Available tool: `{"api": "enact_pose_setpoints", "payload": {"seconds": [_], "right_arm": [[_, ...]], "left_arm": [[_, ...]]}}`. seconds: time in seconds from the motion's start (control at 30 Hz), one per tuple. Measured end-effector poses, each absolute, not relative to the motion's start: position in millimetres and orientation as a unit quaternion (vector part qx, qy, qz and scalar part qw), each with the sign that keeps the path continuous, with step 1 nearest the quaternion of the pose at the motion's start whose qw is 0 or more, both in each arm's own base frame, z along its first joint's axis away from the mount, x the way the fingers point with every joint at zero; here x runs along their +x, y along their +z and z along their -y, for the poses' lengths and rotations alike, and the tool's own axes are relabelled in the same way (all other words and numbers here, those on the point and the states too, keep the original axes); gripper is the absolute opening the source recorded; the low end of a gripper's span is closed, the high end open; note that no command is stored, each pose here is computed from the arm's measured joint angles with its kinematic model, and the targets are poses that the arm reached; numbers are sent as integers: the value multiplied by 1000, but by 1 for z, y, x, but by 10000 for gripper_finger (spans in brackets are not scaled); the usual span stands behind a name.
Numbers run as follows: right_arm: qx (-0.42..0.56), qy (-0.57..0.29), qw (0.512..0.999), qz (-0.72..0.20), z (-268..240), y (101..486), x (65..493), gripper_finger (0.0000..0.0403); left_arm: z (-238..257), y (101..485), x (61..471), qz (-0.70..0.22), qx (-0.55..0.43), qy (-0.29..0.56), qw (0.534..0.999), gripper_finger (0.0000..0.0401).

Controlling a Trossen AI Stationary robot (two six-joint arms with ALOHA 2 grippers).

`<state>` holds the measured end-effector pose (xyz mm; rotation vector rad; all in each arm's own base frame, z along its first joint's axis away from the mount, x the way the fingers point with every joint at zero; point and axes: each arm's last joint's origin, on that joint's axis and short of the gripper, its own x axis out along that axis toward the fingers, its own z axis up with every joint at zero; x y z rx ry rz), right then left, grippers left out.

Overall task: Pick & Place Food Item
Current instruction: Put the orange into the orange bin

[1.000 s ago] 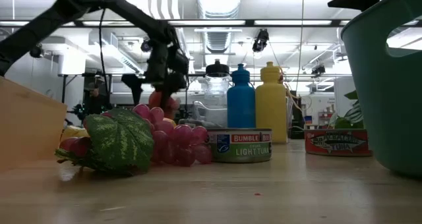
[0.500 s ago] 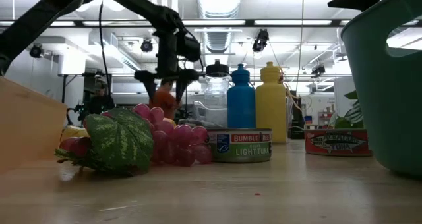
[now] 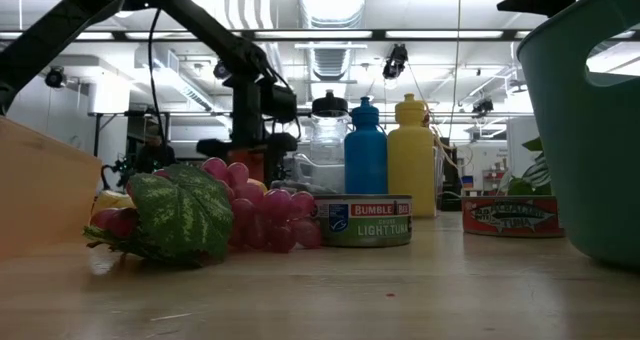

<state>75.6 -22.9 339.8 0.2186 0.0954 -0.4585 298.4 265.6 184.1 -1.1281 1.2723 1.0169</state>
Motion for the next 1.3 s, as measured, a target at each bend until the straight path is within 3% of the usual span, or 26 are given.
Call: {"api": "enact_pose_setpoints", "payload": {"seconds": [0.9,1.3], "right_arm": [[108,-227,967,-47,23,340,76,329],[108,-227,967,-47,23,340,76,329]], "left_arm": [[-261,158,290,-542,-496,416,536,381],[-261,157,291,-537,-494,413,545,298]]}}
